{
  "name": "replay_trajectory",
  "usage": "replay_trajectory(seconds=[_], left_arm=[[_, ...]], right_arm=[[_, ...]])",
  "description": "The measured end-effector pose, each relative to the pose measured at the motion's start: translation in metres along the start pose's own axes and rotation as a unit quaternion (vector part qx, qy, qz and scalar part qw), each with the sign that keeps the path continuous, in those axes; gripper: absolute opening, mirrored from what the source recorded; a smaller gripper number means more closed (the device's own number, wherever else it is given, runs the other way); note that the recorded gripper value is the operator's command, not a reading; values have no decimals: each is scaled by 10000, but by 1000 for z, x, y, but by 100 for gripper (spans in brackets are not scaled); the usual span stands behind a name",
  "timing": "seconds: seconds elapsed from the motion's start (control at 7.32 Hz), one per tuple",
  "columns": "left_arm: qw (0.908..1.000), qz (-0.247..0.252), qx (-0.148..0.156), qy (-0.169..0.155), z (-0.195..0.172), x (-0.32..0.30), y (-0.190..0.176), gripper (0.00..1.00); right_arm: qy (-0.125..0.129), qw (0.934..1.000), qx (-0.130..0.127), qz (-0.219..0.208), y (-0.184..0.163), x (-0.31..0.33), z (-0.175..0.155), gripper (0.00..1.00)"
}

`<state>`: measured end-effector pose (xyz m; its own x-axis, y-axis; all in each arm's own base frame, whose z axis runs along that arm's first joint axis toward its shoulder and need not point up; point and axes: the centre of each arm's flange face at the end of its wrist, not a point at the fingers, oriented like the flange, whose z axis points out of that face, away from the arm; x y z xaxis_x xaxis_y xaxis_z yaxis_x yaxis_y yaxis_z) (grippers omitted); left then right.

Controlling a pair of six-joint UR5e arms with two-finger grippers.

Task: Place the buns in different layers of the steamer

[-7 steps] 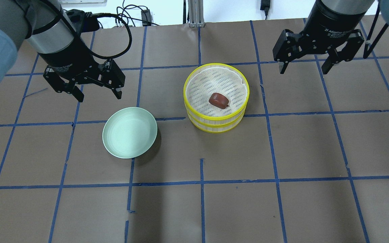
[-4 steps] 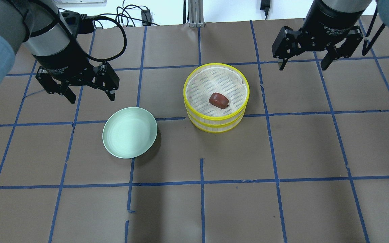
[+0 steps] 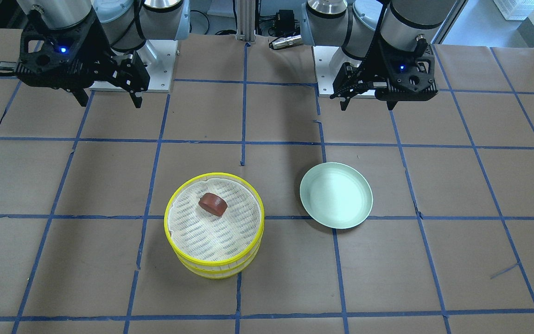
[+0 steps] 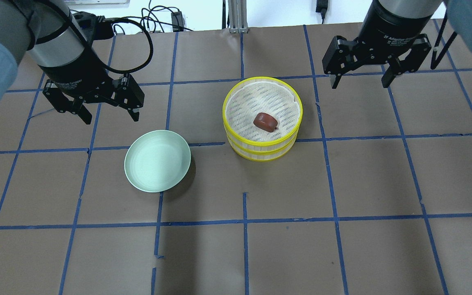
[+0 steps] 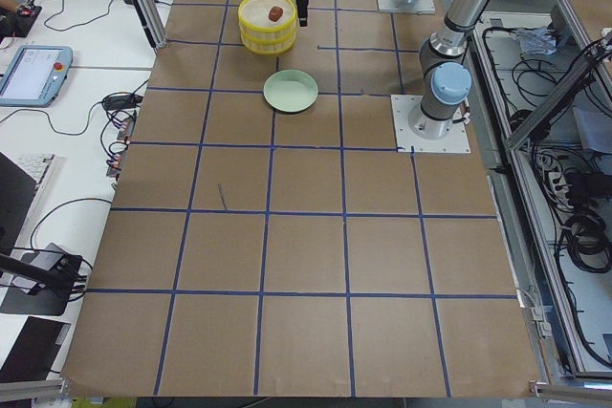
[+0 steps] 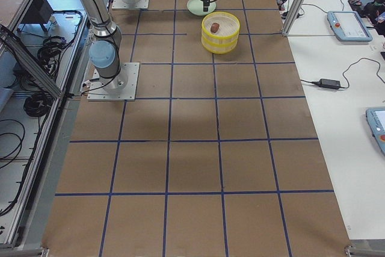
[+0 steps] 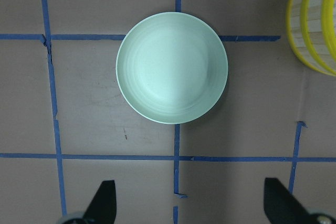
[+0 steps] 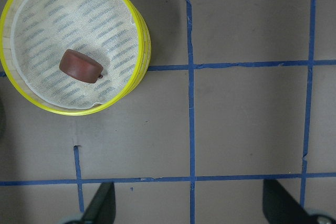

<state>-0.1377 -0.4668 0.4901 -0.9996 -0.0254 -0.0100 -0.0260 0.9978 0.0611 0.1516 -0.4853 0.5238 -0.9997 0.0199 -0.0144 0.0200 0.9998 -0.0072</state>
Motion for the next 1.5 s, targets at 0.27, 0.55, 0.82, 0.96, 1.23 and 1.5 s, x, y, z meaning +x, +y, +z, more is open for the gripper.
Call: replay_trajectory(seconds=[0.27,0.55,0.82,0.96,1.23,1.5], left_arm=[[9999,35,150,-5,-4,-1,-2,90],[9997,65,253,-2,-5,-1,-4,100],[9995,44,303,1,-6,-1,-6,100],[9995,36,310,6,-6,-1,-6,100],[9995,20,320,43,-5,0,-7,98],[9994,6,329,54,-5,1,-7,100]], right_arm=[[7,10000,-12,-10,0,-1,1,100],[20,10000,5,-13,0,-1,1,100],[26,10000,9,-13,-1,-1,1,100],[33,10000,6,-13,-1,-1,0,100],[42,10000,1,-13,-1,0,0,100],[39,10000,3,-13,0,0,0,100]])
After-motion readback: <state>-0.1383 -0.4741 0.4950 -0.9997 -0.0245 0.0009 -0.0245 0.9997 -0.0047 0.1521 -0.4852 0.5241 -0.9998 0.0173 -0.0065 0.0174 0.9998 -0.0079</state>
